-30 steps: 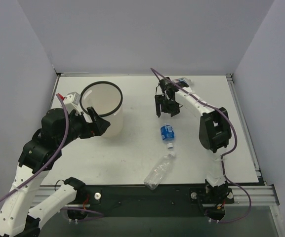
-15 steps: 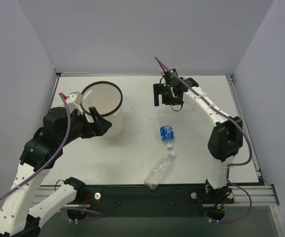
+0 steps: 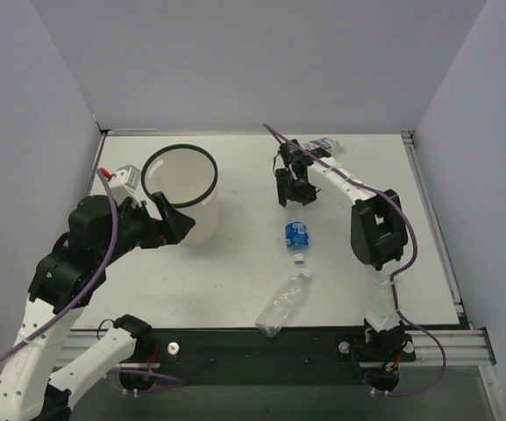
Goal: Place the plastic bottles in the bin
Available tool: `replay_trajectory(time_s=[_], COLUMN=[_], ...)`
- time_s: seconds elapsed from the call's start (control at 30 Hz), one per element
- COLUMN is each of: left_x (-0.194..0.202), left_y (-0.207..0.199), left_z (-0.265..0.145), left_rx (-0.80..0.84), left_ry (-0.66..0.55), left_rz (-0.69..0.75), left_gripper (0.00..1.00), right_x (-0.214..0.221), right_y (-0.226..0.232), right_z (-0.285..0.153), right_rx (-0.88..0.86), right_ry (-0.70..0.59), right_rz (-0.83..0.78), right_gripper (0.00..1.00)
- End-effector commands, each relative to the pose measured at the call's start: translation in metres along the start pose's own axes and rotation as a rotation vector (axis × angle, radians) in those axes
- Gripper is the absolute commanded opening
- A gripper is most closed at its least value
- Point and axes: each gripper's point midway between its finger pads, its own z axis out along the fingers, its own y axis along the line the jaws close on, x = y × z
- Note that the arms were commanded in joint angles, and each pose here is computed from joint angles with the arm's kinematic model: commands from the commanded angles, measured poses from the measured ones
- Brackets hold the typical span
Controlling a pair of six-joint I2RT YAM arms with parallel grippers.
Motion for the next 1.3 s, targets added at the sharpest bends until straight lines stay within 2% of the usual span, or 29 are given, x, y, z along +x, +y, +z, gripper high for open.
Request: replay_trajectory(time_s=[0.0, 0.2, 0.5, 0.73, 0.9, 1.0, 1.03, 1.13, 1.27], left_x=[-0.017, -0.017, -0.017, -0.018, -0.019, -0.019, -0.018, -0.017, -0.016], left_y=[-0.008, -0.007, -0.011, -0.015, -0.016, -0.016, -0.016, -0.016, -0.016], left_z=[-0.011, -0.011, -0.006, -0.005, -0.006, -0.007, -0.007, -0.007, -0.006], left_rx=[0.014, 0.011, 0.032, 0.046, 0.049, 0.048, 0.048, 0.051, 0.051], left_ry=[-0.061, -0.061, -0.054, -0.048, -0.046, -0.045, -0.045, -0.039, -0.035], left_rz=[-0.013, -0.017, -0.014, -0.006, -0.004, -0.004, -0.004, -0.01, -0.018], left_gripper=[0.97, 0.97, 0.98, 0.97, 0.98, 0.97, 0.97, 0.98, 0.97], right_x=[0.013, 0.001, -0.055, -0.082, -0.094, -0.091, -0.09, -0.09, -0.102], right_y=[-0.004, 0.0, 0.007, 0.019, 0.019, 0.014, 0.014, 0.013, 0.019], right_z=[0.004, -0.028, -0.16, -0.237, -0.272, -0.267, -0.258, -0.222, -0.179], right_rx=[0.039, -0.003, -0.143, -0.268, -0.292, -0.265, -0.25, -0.212, -0.181], right_ry=[0.038, -0.038, -0.378, -0.576, -0.656, -0.643, -0.625, -0.549, -0.473], right_rz=[-0.01, 0.002, -0.009, -0.038, -0.036, -0.023, -0.025, -0.019, 0.017], right_gripper=[0.51, 0.47, 0.47, 0.46, 0.46, 0.68, 0.79, 0.88, 0.89])
